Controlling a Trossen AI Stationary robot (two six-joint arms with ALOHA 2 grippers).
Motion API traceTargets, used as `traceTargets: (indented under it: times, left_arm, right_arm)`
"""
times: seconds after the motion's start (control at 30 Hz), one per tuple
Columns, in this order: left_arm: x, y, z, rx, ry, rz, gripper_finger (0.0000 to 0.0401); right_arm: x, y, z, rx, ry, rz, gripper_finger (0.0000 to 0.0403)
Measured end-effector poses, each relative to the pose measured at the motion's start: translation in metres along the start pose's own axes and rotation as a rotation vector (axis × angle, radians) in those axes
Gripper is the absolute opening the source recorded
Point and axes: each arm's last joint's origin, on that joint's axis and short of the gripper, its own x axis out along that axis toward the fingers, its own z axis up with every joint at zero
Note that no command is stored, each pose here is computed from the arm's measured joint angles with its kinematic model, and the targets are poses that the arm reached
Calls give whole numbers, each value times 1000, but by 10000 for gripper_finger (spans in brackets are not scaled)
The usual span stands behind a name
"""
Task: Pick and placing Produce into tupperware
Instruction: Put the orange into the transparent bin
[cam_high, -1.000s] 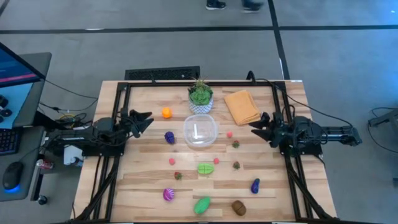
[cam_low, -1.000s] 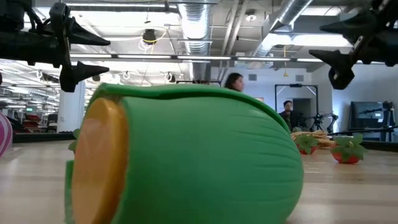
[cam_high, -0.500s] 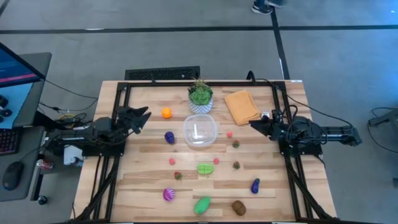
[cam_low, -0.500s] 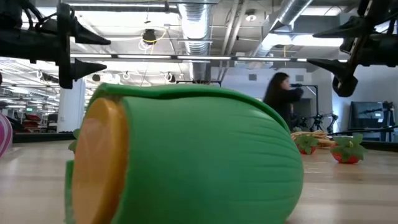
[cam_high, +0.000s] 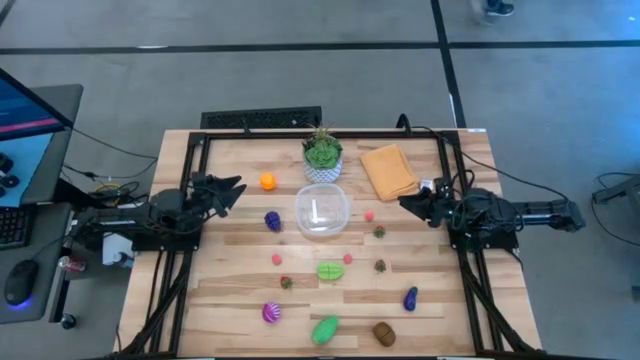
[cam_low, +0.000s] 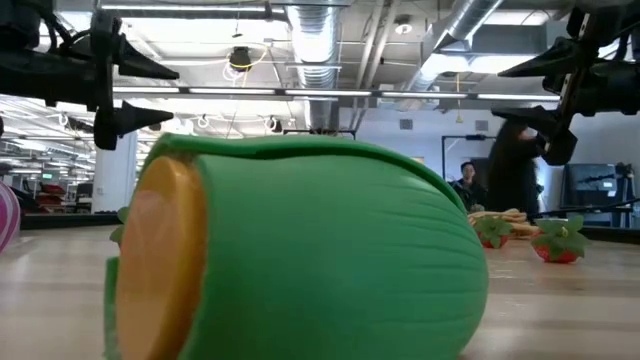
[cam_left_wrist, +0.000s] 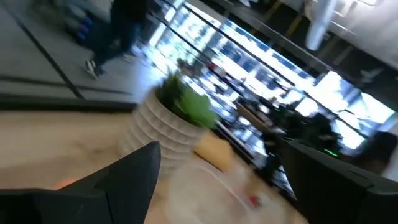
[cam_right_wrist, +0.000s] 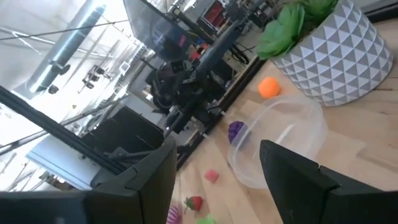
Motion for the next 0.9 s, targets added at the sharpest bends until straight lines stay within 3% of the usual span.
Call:
traceTargets:
  times: [0.2, 0.37, 0.47, 0.6, 0.73, 0.9]
  left_arm:
    - [-1, -4, -4, -134, 131, -133, 320]
    - [-2, -7, -6, -197, 237, -249, 320]
    - [-1, -4, -7, -192, 213, -180, 320]
    - [0, -3, -4, -73, 128, -114, 320]
    - [0, -2, -2, -186, 75, -66, 320]
    - [-1, -8, 2, -216, 84, -177, 320]
  right_arm:
    - [1, 6, 1, 59, -1, 64, 255]
    - [3, 12, 6, -2, -64, 113, 255]
    - [3, 21, 13, 33, -141, 195, 255]
    - [5, 35, 18, -12, -179, 313, 255]
    - [11, 52, 23, -111, -168, 343, 255]
    - [24, 67, 25, -159, -114, 330, 255]
